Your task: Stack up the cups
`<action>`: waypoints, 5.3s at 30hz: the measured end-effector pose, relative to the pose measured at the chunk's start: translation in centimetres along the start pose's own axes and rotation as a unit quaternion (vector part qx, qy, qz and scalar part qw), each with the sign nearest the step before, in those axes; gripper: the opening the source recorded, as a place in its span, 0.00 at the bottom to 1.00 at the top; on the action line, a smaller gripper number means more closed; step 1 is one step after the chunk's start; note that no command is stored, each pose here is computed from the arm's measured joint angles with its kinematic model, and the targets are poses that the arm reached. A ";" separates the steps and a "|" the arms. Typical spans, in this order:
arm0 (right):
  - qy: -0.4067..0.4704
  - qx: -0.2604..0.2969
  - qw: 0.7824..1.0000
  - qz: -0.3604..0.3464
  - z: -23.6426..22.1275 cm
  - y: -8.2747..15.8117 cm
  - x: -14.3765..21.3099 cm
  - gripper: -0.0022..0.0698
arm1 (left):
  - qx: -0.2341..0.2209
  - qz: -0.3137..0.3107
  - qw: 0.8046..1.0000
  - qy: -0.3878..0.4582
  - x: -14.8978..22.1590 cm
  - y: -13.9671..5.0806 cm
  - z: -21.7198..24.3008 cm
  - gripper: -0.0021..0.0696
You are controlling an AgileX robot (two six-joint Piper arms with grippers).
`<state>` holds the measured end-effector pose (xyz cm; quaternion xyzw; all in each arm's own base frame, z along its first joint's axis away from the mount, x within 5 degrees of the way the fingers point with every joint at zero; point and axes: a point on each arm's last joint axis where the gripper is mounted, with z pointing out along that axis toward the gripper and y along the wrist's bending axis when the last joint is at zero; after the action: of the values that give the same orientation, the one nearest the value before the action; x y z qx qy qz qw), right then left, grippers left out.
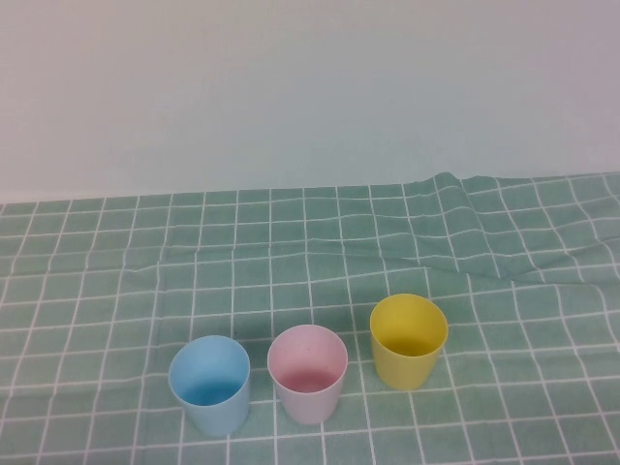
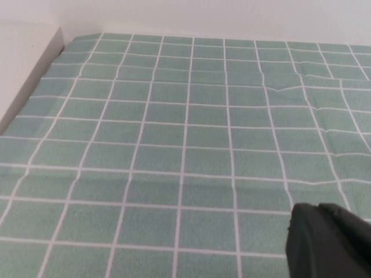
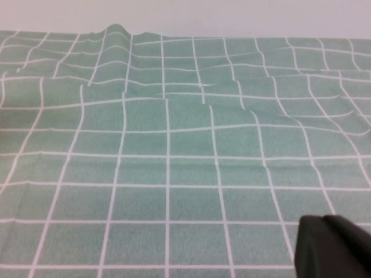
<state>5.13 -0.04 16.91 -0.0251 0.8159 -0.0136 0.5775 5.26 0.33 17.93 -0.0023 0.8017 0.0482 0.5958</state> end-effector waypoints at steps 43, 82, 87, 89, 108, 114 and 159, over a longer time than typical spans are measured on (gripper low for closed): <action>0.000 0.000 1.000 -0.001 0.0 0.0 0.0 0.03 | 0.086 -0.041 0.995 -0.003 -0.1 -1.0 -0.1 0.03; 0.004 -0.023 0.999 0.025 0.0 0.2 0.1 0.03 | 0.086 -0.041 0.995 -0.003 -0.1 -1.0 -0.1 0.03; 0.004 -0.023 0.999 0.025 0.0 0.2 0.1 0.03 | 0.086 -0.041 0.995 -0.003 -0.1 -1.0 -0.1 0.03; 0.004 -0.023 0.999 0.024 0.0 0.2 0.1 0.03 | 0.086 -0.041 0.995 -0.003 -0.1 -1.0 -0.1 0.03; 0.004 -0.023 0.999 0.022 0.0 0.2 0.1 0.03 | 0.086 -0.041 0.995 -0.003 -0.1 -1.0 -0.1 0.03; 0.004 -0.023 0.999 0.022 0.0 0.2 0.1 0.03 | 0.086 -0.041 0.995 -0.003 -0.1 -1.0 -0.1 0.03; -0.002 -0.018 1.000 0.006 0.0 0.1 0.0 0.03 | 0.064 0.008 0.997 -0.042 -0.7 -0.6 -0.1 0.03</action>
<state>5.14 0.10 16.93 -0.0301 0.8151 0.0044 0.5785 5.43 -0.29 18.59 0.0442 0.7777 0.0016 0.6271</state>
